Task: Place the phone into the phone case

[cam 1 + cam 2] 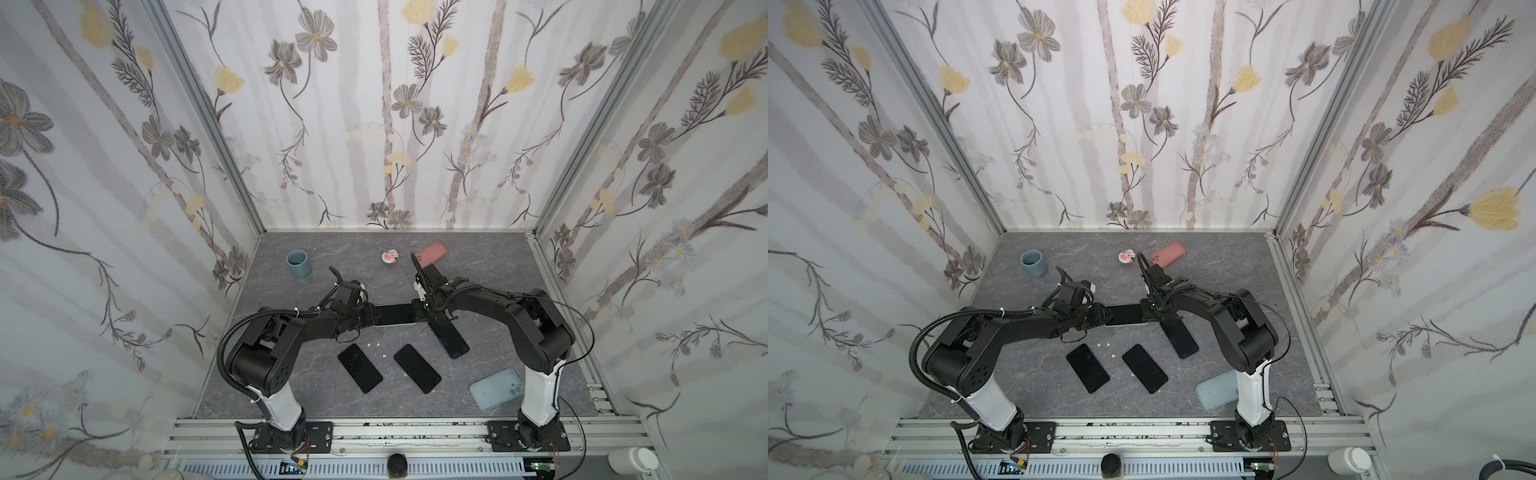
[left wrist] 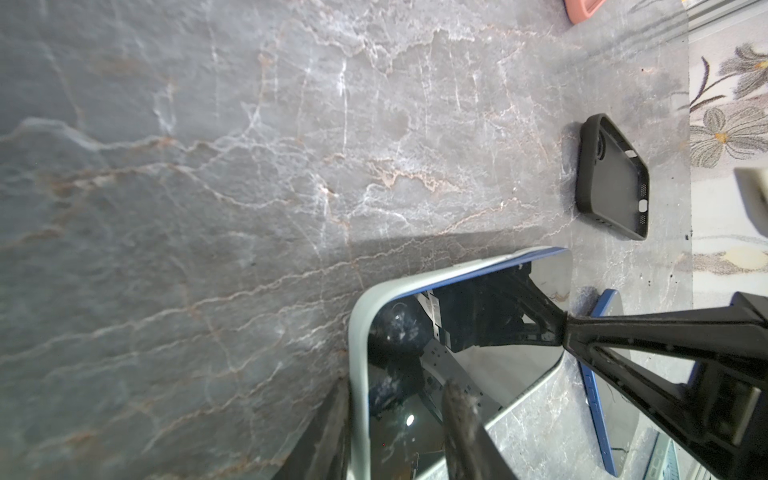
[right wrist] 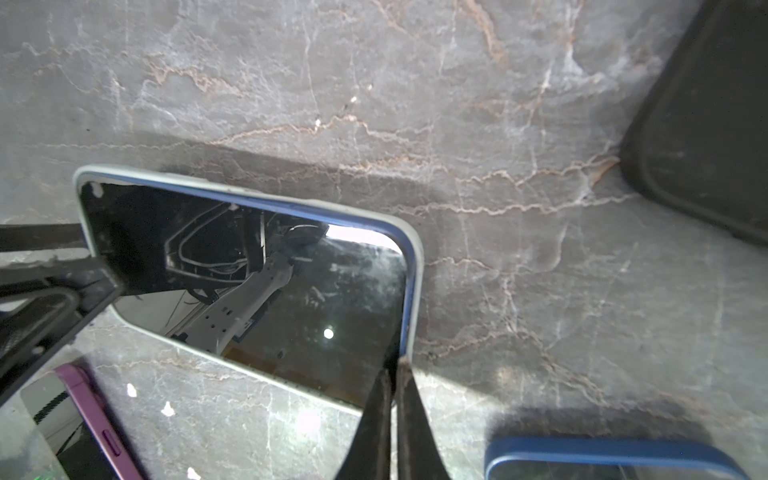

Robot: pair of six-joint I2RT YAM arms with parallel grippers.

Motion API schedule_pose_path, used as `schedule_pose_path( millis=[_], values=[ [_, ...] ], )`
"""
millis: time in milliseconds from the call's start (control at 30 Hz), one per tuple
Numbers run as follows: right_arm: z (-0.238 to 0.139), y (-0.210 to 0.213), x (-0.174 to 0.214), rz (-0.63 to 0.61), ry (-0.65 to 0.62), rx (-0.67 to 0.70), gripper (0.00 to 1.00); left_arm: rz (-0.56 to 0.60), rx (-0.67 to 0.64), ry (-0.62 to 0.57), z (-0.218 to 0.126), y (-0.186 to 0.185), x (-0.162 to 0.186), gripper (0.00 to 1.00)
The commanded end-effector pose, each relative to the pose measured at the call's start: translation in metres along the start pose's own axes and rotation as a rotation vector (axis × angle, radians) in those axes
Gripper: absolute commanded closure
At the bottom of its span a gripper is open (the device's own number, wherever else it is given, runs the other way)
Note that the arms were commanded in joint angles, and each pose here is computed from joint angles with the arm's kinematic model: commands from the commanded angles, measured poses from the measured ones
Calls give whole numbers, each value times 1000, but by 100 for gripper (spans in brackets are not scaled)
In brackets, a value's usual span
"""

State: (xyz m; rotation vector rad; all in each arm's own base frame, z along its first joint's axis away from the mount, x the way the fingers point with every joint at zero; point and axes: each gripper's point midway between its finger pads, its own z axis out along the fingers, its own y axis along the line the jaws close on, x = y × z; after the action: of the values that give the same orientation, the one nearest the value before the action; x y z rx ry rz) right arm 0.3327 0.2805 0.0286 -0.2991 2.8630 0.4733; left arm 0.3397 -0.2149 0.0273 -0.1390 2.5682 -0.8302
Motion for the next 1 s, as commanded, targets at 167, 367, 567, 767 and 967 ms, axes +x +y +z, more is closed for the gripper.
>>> schedule_pose_path(
  millis=[167, 367, 567, 767, 967],
  values=[
    [-44, 7, -11, -17, -14, 40, 78, -28, -53, -74, -22, 6, -24, 59],
    [-49, 9, -31, -19, -28, 3, 79, -19, -26, -49, -18, -4, -36, 59],
    [-34, 4, -41, -19, -3, -12, 84, -25, -17, -21, -9, -6, -34, 64],
    [-17, -2, -39, -25, 32, -1, 82, -34, -42, 8, -4, 2, -26, 67],
    [-6, -8, -35, -30, 51, 17, 79, -32, -61, 31, -5, 7, -17, 67]
  ],
)
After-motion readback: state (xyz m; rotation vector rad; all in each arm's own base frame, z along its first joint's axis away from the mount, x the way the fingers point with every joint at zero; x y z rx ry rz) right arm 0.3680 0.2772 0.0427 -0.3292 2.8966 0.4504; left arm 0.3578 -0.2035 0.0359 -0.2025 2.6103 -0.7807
